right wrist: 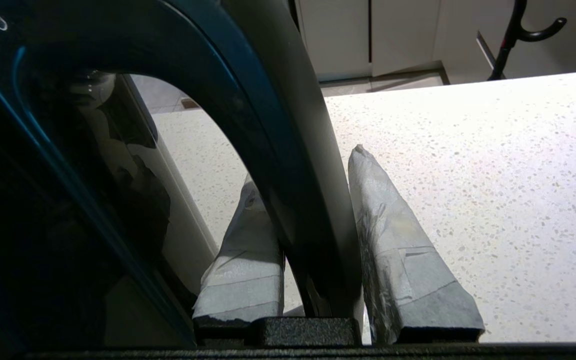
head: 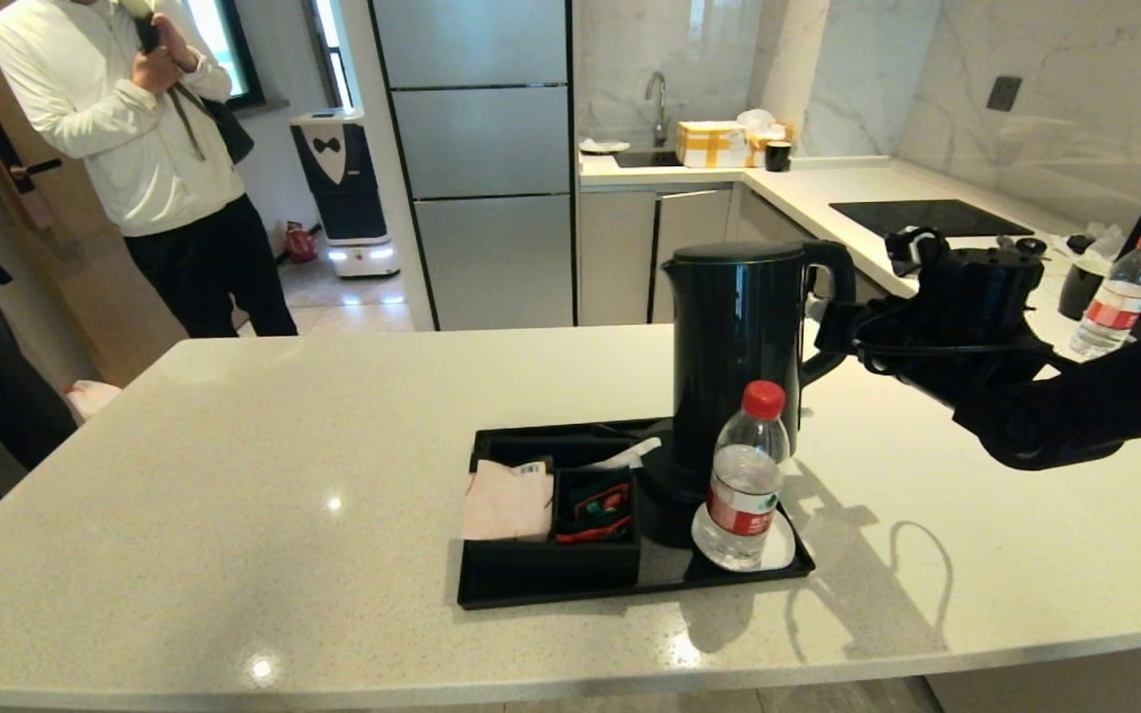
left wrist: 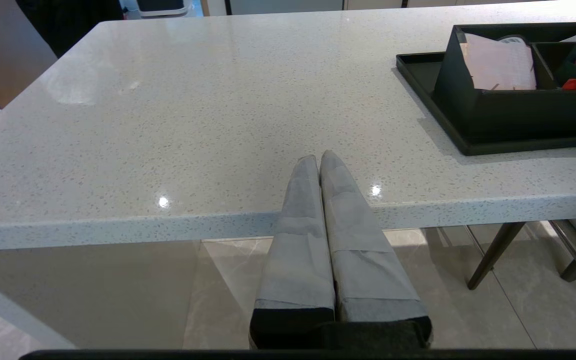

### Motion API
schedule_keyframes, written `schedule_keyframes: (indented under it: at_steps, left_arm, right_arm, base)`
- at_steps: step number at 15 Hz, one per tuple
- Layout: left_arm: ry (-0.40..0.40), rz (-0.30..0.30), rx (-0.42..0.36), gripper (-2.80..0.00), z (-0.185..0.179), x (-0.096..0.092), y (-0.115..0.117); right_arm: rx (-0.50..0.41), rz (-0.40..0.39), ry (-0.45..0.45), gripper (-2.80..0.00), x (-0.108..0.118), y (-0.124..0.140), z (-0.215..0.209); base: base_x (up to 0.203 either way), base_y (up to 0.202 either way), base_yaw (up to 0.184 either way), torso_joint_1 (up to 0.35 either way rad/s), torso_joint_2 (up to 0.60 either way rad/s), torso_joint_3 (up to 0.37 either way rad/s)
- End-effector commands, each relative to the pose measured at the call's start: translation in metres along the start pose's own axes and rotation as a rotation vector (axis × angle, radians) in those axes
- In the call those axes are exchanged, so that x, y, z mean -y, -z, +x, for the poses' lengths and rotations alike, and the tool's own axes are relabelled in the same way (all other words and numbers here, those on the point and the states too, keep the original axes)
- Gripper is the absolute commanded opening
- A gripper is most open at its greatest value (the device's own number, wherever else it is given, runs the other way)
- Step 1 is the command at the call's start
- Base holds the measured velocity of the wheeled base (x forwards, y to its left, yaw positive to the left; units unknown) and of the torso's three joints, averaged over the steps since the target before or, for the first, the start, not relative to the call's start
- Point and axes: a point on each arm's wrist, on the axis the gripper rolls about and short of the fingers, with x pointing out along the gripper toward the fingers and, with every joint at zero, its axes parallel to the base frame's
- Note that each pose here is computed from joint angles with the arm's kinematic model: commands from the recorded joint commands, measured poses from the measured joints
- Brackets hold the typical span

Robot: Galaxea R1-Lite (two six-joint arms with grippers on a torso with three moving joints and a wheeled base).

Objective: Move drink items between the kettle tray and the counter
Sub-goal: Return the kettle to its original position

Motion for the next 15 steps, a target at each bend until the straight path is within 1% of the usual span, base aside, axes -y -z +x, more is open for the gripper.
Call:
schedule_keyframes:
  at_steps: [1,2,3,6,9,10,12,15]
  left_arm:
    - [0.0,0.0,-0.001,-2.8,0.0,0.0,0.0]
    - [0.0,0.0,-0.001,-2.8,0.0,0.0,0.0]
    - [0.0,0.0,-0.001,-2.8,0.0,0.0,0.0]
    - [0.0,0.0,-0.001,-2.8,0.0,0.0,0.0]
    - [0.0,0.0,-0.001,-2.8,0.0,0.0,0.0]
    - [0.0,0.0,-0.001,-2.8,0.0,0.0,0.0]
    - [0.0,0.0,-0.001,-2.8,0.0,0.0,0.0]
    - [0.0,0.0,-0.001,-2.8,0.0,0.0,0.0]
  right_arm:
    - [-0.001,-0.001,-0.027,-2.8,-0.01,0.003,0.002]
    - [-0.001,-0.002,-0.028,-2.8,-0.01,0.004,0.003]
    - [-0.01,-0.006,-0.051,-2.8,-0.02,0.009,0.004]
    - [0.0,-0.012,-0.073,-2.8,-0.029,0.02,0.009]
    - [0.009,-0.016,-0.076,-2.8,-0.031,0.025,0.011]
    - [0.016,-0.028,-0.075,-2.8,-0.03,0.025,0.012]
    - [0.023,-0.068,-0.066,-2.8,-0.027,0.038,0.02]
    - [0.023,-0.071,-0.065,-2.8,-0.026,0.037,0.019]
  base:
    - [0.0,0.0,0.0,0.0,0.0,0.0]
    - [0.0,0.0,0.0,0.0,0.0,0.0]
    - [0.0,0.0,0.0,0.0,0.0,0.0]
    - [0.0,0.0,0.0,0.0,0.0,0.0]
    - [0.0,0.0,0.0,0.0,0.0,0.0]
    - [0.0,0.0,0.0,0.0,0.0,0.0]
    - [0.0,0.0,0.0,0.0,0.0,0.0]
    - [0.0,0.0,0.0,0.0,0.0,0.0]
